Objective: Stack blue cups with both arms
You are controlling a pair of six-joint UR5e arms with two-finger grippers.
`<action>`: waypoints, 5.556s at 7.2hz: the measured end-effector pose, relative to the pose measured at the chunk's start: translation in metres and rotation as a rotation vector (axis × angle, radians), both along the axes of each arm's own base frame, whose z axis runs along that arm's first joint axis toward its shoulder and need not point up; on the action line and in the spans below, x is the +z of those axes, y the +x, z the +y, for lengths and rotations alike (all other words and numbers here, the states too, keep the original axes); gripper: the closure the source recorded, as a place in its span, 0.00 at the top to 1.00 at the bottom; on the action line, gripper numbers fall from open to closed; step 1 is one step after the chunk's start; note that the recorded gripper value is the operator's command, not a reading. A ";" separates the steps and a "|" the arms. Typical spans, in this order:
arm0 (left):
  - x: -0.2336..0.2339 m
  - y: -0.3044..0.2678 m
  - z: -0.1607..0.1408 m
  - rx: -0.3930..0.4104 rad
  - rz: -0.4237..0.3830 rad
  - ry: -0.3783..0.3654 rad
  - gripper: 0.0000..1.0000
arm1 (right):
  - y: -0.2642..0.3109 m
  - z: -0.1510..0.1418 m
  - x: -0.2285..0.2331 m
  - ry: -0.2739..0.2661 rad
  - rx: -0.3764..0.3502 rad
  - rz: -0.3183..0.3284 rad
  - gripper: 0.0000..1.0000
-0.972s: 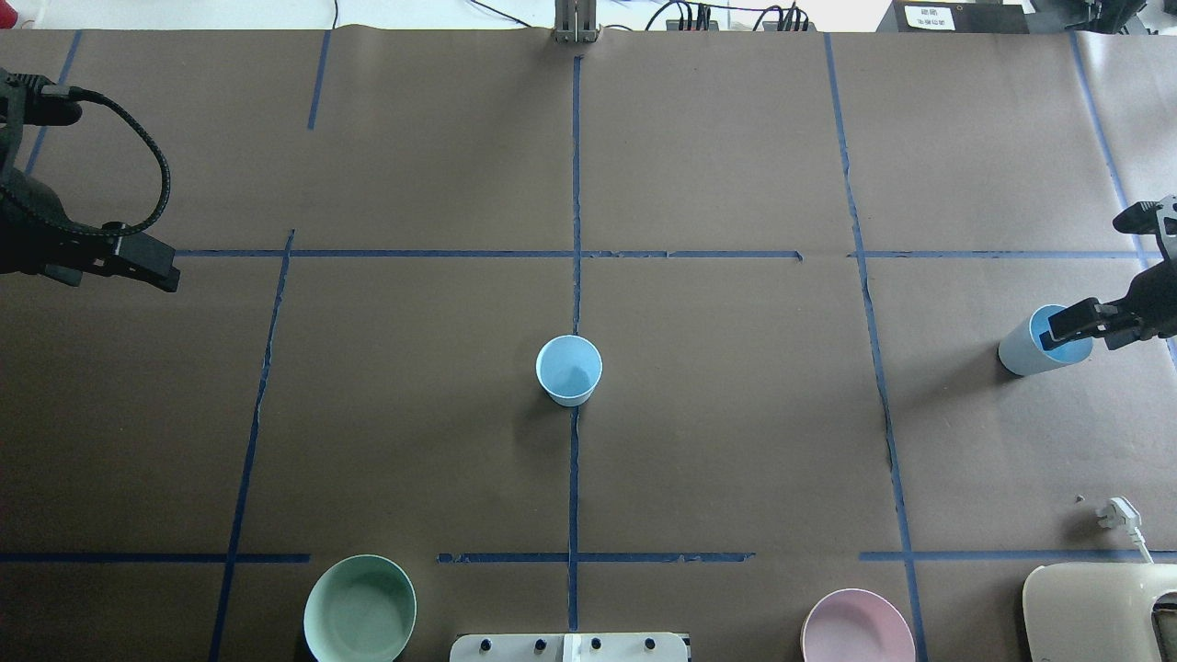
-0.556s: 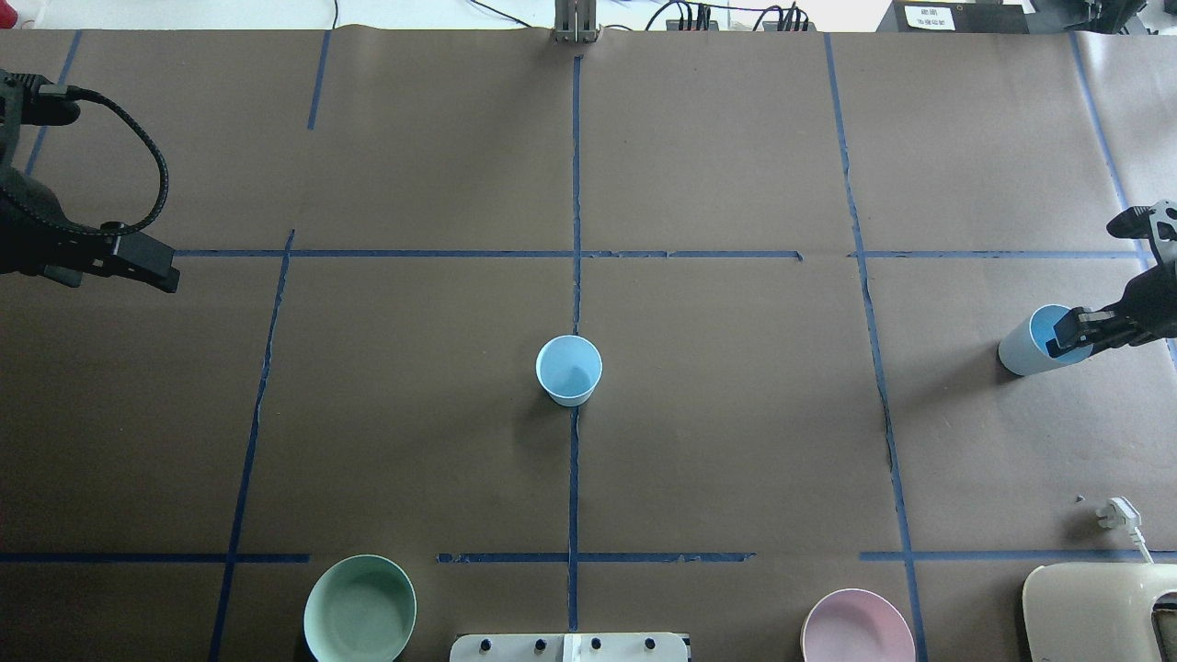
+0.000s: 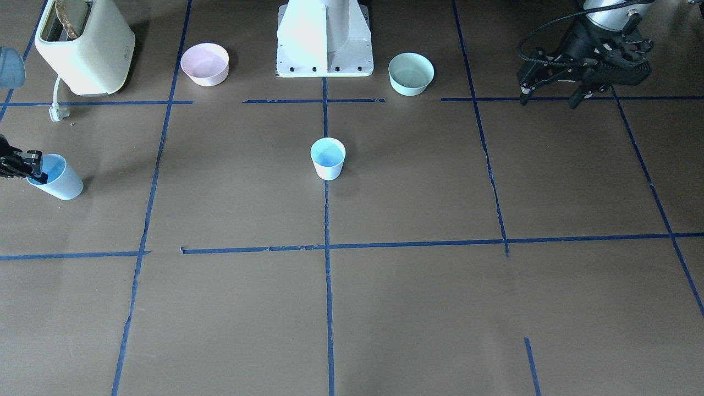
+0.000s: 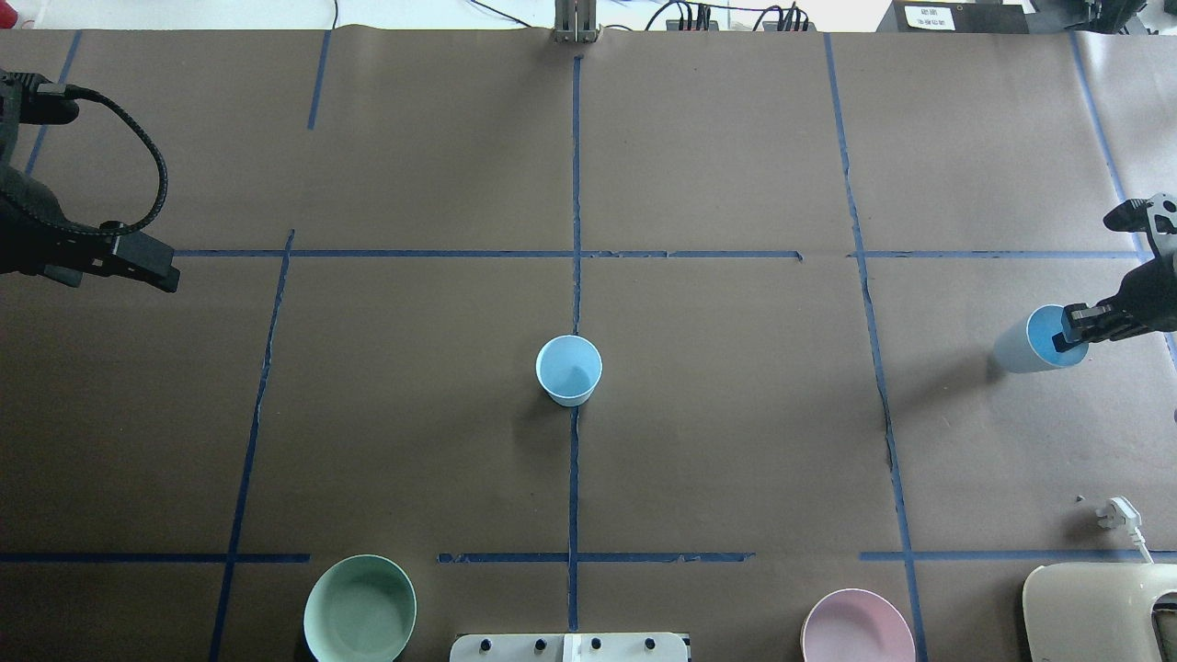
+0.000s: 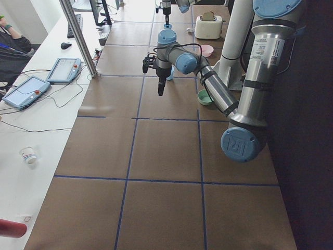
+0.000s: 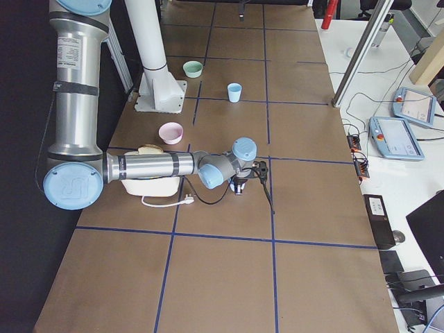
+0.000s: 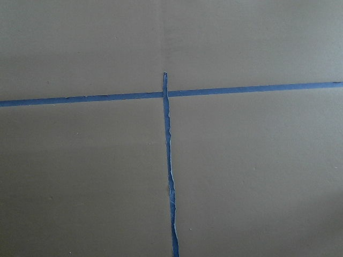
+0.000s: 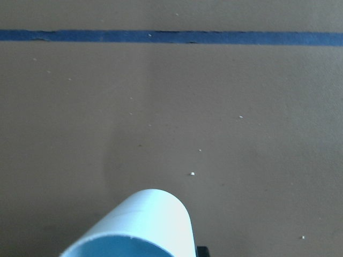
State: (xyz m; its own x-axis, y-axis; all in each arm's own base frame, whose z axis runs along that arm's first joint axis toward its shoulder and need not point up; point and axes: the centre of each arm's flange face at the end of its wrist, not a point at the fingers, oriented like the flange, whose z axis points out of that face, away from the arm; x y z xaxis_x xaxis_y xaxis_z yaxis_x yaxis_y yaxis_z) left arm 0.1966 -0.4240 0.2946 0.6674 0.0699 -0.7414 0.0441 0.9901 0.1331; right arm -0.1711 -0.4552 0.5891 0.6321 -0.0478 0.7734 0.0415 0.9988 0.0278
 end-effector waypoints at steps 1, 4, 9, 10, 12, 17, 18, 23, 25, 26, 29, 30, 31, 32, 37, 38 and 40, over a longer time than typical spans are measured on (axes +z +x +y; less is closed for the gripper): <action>0.000 0.000 0.000 -0.001 0.000 0.001 1.00 | -0.003 -0.010 -0.035 0.012 0.006 -0.017 0.00; 0.017 -0.002 0.001 0.002 -0.025 -0.019 1.00 | -0.037 -0.054 -0.211 -0.008 0.046 -0.043 0.00; 0.108 -0.040 -0.030 0.133 -0.157 0.039 1.00 | -0.238 0.015 -0.409 -0.057 0.161 -0.106 0.00; 0.131 -0.057 -0.044 0.156 -0.182 0.050 1.00 | -0.264 0.031 -0.423 -0.057 0.172 -0.108 0.00; 0.160 -0.081 -0.058 0.183 -0.210 0.057 1.00 | -0.308 0.050 -0.436 -0.053 0.181 -0.086 0.00; 0.182 -0.105 -0.056 0.199 -0.227 0.060 1.00 | -0.351 0.064 -0.445 -0.046 0.178 -0.033 0.99; 0.183 -0.106 -0.055 0.199 -0.227 0.060 1.00 | -0.352 0.065 -0.444 -0.047 0.178 -0.031 1.00; 0.182 -0.106 -0.055 0.197 -0.228 0.061 1.00 | -0.350 0.065 -0.446 -0.043 0.179 -0.036 1.00; 0.183 -0.107 -0.055 0.198 -0.228 0.060 1.00 | -0.324 0.050 -0.451 -0.034 0.212 -0.054 1.00; 0.183 -0.108 -0.055 0.196 -0.227 0.059 1.00 | -0.295 0.036 -0.443 -0.026 0.239 -0.049 1.00; 0.186 -0.117 -0.055 0.206 -0.210 0.067 1.00 | -0.176 -0.016 -0.377 0.063 0.190 0.026 1.00; 0.192 -0.123 -0.056 0.218 -0.193 0.065 1.00 | -0.126 -0.037 -0.336 0.080 0.150 0.055 1.00; 0.208 -0.139 -0.059 0.231 -0.168 0.056 1.00 | -0.060 -0.057 -0.284 0.102 0.107 0.089 1.00; 0.235 -0.166 -0.064 0.235 -0.143 0.043 1.00 | 0.007 -0.073 -0.232 0.117 0.063 0.106 1.00; 0.349 -0.262 -0.051 0.216 -0.091 -0.040 1.00 | 0.212 -0.069 0.003 0.087 -0.077 0.038 1.00; 0.359 -0.264 -0.042 0.215 -0.083 -0.058 1.00 | 0.231 -0.062 0.032 0.056 -0.064 0.020 1.00; 0.372 -0.265 -0.028 0.211 -0.079 -0.053 1.00 | 0.247 -0.053 0.055 0.028 -0.043 0.010 1.00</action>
